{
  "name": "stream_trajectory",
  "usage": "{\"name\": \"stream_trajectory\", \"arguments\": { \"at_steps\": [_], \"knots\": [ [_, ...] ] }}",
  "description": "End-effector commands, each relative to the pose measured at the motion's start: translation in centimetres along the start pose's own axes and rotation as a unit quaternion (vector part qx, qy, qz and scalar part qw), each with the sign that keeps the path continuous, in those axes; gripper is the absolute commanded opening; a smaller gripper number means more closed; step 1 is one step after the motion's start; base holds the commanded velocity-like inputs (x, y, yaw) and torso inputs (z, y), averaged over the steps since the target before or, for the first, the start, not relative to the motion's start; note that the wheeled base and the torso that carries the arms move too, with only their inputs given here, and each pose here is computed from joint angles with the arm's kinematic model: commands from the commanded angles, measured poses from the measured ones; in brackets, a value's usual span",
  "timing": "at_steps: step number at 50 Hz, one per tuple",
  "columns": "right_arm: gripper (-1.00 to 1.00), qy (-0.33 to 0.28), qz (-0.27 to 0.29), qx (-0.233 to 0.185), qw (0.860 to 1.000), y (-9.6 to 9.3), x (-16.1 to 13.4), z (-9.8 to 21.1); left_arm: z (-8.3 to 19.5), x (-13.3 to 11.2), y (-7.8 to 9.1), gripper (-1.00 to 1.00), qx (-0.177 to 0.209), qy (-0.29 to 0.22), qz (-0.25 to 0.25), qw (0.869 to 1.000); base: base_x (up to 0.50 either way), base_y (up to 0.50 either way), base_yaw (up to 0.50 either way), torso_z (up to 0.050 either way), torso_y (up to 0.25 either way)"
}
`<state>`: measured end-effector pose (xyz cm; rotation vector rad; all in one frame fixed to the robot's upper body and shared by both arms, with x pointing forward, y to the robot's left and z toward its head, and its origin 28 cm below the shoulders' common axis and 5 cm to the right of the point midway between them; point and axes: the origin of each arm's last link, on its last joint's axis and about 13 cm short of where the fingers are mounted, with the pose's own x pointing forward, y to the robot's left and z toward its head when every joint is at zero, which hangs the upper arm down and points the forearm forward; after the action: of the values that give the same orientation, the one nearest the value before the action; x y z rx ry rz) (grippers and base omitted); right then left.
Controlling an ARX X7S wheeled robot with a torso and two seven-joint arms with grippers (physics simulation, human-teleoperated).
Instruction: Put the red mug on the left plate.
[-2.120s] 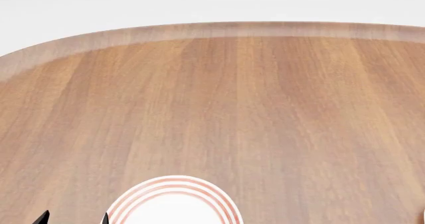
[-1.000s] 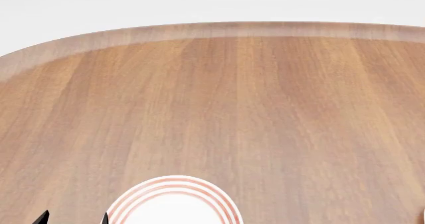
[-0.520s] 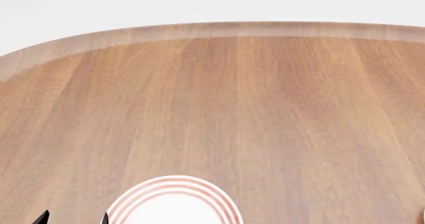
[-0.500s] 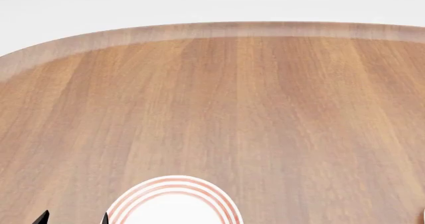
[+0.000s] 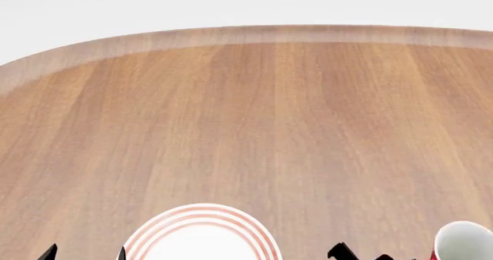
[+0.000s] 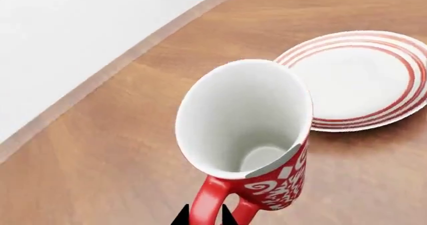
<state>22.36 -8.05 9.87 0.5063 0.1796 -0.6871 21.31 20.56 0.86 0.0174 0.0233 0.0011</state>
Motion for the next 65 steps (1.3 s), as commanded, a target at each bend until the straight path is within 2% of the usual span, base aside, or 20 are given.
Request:
{"name": "stream_trajectory", "arguments": {
  "at_steps": [1, 13, 17, 22, 25, 30, 32, 33, 34, 35, 41, 46, 48, 49, 56, 60, 65],
  "knots": [
    [-1.0, -0.062, 0.142, -0.02, 0.988, 1.1, -2.4, 1.4, 0.0, 0.0, 0.0, 1.0, 0.0, 0.0, 0.0, 1.0, 0.0, 0.0, 0.0, 0.0, 0.0],
    [-1.0, -0.105, 0.233, -0.027, 0.966, 1.4, -4.0, 2.2, 0.0, 0.0, 0.0, 1.0, 0.0, -0.001, 0.001, 1.0, 0.0, 0.0, 0.0, 0.0, 0.0],
    [-1.0, -0.123, 0.273, -0.042, 0.953, 1.7, -4.7, 2.2, 0.0, 0.0, 0.0, 1.0, 0.0, -0.001, 0.001, 1.0, 0.0, 0.0, 0.0, 0.0, 0.0],
    [-1.0, -0.118, 0.298, -0.054, 0.946, 1.7, -4.8, 1.7, 0.0, 0.0, 0.0, 1.0, 0.0, -0.001, 0.001, 1.0, 0.0, 0.0, 0.0, 0.0, 0.002],
    [-1.0, -0.109, 0.327, -0.07, 0.936, 1.6, -4.7, 1.2, 0.0, 0.0, 0.0, 1.0, -0.001, -0.001, 0.001, 1.0, 0.0, 0.0, 0.0, 0.0, 0.0],
    [-1.0, -0.084, 0.339, -0.086, 0.933, 1.5, -4.4, 0.6, 0.0, -0.1, 0.0, 1.0, -0.001, -0.001, 0.001, 1.0, 0.0, 0.0, 0.0, 0.0, 0.0],
    [-1.0, -0.091, 0.356, -0.088, 0.926, 1.5, -4.2, 0.3, 0.0, -0.1, 0.0, 1.0, -0.001, -0.001, 0.001, 1.0, 0.0, 0.0, 0.0, 0.0, 0.0],
    [-1.0, -0.114, 0.37, -0.093, 0.917, 1.3, -4.3, 0.2, 0.0, -0.1, 0.0, 1.0, 0.0, -0.001, 0.001, 1.0, 0.0, 0.0, 0.0, 0.0, 0.0],
    [-1.0, -0.105, 0.366, -0.089, 0.92, 1.3, -4.2, 0.1, 0.1, -0.1, 0.0, 1.0, 0.0, -0.001, 0.001, 1.0, 0.0, 0.0, 0.0, 0.0, 0.0],
    [-1.0, -0.097, 0.38, -0.08, 0.916, 1.3, -4.2, 0.1, 0.0, -0.1, 0.0, 1.0, 0.001, -0.001, 0.001, 1.0, 0.0, 0.0, 0.0, 0.0, 0.0],
    [-1.0, -0.081, 0.401, -0.091, 0.908, 1.2, -3.7, -0.7, 0.0, 0.0, 0.0, 1.0, 0.0, 0.0, 0.001, 1.0, 0.0, 0.0, 0.0, 0.0, 0.0],
    [-1.0, -0.067, 0.43, -0.1, 0.895, 1.1, -3.7, -1.1, 0.0, 0.0, 0.0, 1.0, 0.0, 0.0, 0.001, 1.0, 0.0, 0.0, 0.0, 0.0, 0.0],
    [-1.0, -0.069, 0.447, -0.113, 0.885, 1.0, -3.7, -1.4, 0.0, 0.0, 0.0, 1.0, 0.0, 0.0, 0.001, 1.0, 0.0, 0.0, 0.0, 0.0, 0.0],
    [-1.0, -0.064, 0.447, -0.111, 0.885, 1.0, -3.7, -1.6, 0.0, 0.0, 0.0, 1.0, 0.0, 0.0, 0.001, 1.0, 0.0, 0.0, 0.0, 0.0, 0.0],
    [-1.0, -0.037, 0.482, -0.124, 0.867, 0.8, -3.4, -2.6, 0.0, 0.0, 0.0, 1.0, 0.0, 0.0, 0.001, 1.0, 0.0, 0.0, 0.0, 0.0, 0.0],
    [-1.0, -0.013, 0.515, -0.141, 0.845, 0.6, -3.6, -2.9, 0.0, 0.0, 0.0, 1.0, -0.001, 0.0, 0.001, 1.0, 0.0, 0.0, 0.0, 0.0, 0.003],
    [-1.0, 0.008, 0.523, -0.14, 0.841, 0.3, -3.3, -3.5, 0.0, 0.0, 0.0, 1.0, 0.0, 0.0, 0.002, 1.0, 0.0, 0.0, 0.0, 0.0, 0.0]
  ]
}}
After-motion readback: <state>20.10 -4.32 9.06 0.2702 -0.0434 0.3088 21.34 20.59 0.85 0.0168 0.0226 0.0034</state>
